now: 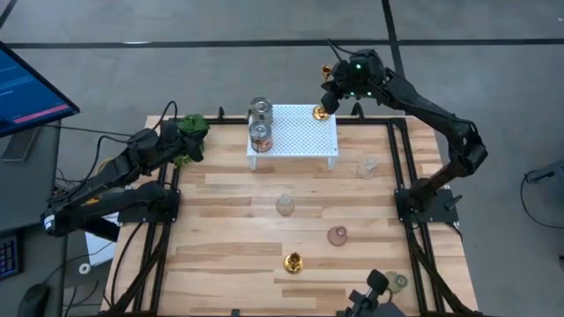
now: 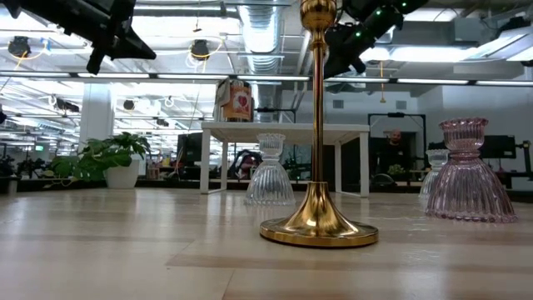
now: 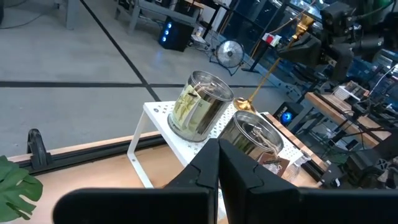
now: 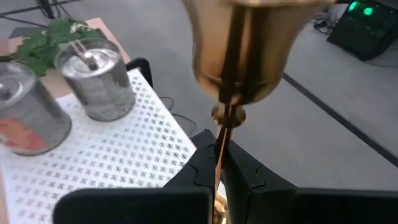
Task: Pick & Place candle stick holders
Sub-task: Put the left gold candle holder on the shelf
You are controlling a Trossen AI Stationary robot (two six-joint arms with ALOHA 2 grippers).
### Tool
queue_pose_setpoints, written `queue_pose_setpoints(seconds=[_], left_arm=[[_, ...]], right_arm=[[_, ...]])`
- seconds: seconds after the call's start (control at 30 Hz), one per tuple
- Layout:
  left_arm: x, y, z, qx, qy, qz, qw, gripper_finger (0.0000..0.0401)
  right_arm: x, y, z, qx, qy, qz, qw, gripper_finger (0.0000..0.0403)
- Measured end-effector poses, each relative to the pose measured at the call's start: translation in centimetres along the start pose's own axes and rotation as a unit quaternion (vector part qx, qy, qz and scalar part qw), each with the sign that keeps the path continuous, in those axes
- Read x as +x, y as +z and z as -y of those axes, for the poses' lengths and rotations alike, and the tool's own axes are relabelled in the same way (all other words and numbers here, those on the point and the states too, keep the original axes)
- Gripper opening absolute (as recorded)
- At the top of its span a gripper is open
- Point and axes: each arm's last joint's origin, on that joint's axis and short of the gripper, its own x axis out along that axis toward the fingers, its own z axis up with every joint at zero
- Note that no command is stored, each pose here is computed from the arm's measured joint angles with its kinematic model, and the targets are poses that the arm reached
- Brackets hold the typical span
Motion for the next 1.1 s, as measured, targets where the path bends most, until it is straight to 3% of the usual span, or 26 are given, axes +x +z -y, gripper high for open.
queue_pose_setpoints(seconds=[0.23,0.53,1.1], left_arm=[[0.0,0.0,0.0,0.0,-0.001,0.002,1.0,0.0006],[0.0,0.1,0.0,-0.001,-0.003,0.005,1.0,0.0006],[0.0,0.2,0.1,-0.006,-0.005,0.009,1.0,0.0006]], right_arm=[[-1.9,0.5,1.0,0.009,-0.004,0.028,1.0,0.0],[-0.6,-1.3,0.9,0.013,0.007,0.019,1.0,0.0],[-0.7,-1.2,1.3,0.015,0.001,0.027,1.0,0.0008]])
